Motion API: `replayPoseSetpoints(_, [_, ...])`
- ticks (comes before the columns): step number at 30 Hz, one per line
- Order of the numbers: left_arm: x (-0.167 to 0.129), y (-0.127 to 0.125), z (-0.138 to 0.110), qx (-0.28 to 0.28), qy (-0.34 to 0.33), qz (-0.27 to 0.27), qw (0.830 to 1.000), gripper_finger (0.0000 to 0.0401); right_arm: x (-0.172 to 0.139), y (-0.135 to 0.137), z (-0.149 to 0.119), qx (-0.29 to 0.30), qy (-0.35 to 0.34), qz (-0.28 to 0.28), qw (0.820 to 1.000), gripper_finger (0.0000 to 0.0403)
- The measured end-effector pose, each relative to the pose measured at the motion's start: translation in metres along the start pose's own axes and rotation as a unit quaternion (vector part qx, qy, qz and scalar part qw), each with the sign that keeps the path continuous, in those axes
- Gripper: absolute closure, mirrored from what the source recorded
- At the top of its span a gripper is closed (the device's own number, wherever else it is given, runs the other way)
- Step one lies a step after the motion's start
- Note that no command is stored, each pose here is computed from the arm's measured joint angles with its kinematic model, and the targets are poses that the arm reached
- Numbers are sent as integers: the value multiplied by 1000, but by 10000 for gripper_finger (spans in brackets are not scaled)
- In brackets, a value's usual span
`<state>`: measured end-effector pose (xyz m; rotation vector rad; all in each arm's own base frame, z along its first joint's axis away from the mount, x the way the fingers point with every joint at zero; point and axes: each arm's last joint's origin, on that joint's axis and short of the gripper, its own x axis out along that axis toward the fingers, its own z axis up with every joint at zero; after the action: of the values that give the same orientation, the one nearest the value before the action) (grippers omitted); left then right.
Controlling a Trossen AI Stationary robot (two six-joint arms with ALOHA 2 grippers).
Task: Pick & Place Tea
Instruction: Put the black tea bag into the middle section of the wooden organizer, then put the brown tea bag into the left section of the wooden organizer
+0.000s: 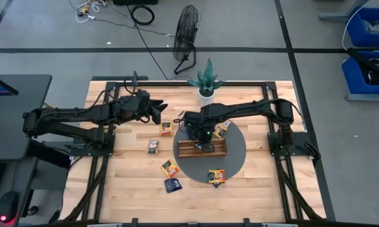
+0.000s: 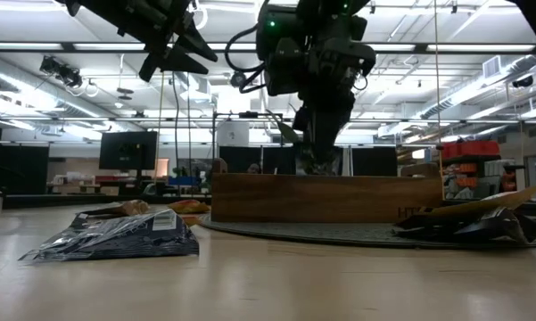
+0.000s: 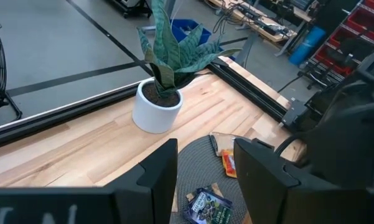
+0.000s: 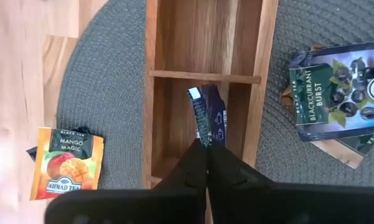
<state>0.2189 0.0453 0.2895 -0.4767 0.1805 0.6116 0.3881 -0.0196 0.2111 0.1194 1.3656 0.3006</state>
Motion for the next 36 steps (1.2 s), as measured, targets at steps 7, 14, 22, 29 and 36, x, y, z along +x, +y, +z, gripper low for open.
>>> replayPoseSetpoints(7, [0,-1,0,-2,8,-13,1000,240,-1,-4,-1,4,3,-14,1000,351])
replayPoseSetpoints(14, [0,-1,-1,-2,9,-14,1000,240,-6,-12,-4,21,3,-23,1000,241])
replayPoseSetpoints(22, [-1,3,-10,16,65,-11,998,240,-31,-7,-7,31,21,-8,999,144])
replayPoseSetpoints(29, [-4,5,-25,24,188,-76,979,240,-89,9,-7,34,-59,-46,997,143])
replayPoseSetpoints(36, [-15,10,-46,77,304,-75,947,238,-142,24,-14,92,-189,-116,971,168])
